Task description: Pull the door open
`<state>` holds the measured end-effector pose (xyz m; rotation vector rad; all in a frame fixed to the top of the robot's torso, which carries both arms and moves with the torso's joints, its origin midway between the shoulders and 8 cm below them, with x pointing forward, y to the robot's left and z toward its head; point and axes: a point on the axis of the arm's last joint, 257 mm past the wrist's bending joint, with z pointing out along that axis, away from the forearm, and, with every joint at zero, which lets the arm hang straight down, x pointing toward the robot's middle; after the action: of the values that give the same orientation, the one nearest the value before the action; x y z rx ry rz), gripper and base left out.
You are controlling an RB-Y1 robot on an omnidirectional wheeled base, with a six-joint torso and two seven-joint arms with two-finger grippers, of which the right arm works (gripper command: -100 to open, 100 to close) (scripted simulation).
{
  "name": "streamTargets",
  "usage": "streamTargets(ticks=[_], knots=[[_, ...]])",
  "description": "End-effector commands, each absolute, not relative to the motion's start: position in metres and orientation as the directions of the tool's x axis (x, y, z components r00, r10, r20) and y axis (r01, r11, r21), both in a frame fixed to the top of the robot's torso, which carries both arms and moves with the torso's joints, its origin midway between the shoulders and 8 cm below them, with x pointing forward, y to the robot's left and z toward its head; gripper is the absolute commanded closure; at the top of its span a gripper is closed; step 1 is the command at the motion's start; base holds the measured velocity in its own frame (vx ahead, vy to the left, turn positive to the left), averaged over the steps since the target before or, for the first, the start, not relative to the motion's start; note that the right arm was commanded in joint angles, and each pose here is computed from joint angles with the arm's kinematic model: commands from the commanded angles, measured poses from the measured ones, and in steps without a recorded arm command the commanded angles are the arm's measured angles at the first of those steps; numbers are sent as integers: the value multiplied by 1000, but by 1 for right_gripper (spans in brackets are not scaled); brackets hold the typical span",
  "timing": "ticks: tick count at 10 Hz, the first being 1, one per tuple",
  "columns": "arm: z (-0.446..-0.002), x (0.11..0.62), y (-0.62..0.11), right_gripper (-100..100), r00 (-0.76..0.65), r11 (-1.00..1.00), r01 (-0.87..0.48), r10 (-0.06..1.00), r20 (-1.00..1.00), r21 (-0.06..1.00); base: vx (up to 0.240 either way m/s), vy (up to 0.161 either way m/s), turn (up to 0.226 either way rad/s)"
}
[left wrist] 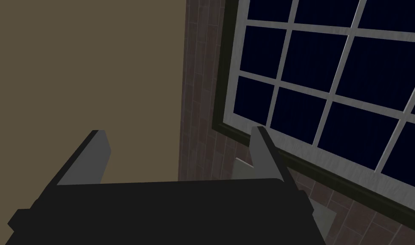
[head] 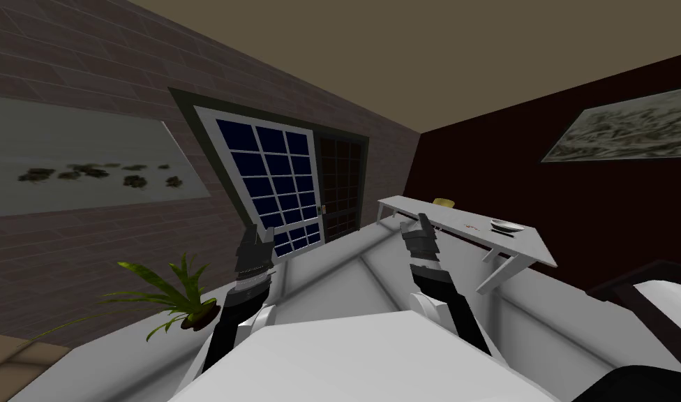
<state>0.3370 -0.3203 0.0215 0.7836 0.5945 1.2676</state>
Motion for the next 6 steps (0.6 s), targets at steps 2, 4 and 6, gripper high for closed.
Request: streamTargets(ticks=[2, 4, 6], knots=[[8, 346, -321, -100, 241, 172, -573, 970, -36, 802, 140, 38, 39], [-2, 351, -322, -100, 259, 214, -552, 963, -79, 806, 130, 34, 34], [-11, 356, -323, -100, 274, 253, -532, 954, -118, 808, 108, 32, 36]])
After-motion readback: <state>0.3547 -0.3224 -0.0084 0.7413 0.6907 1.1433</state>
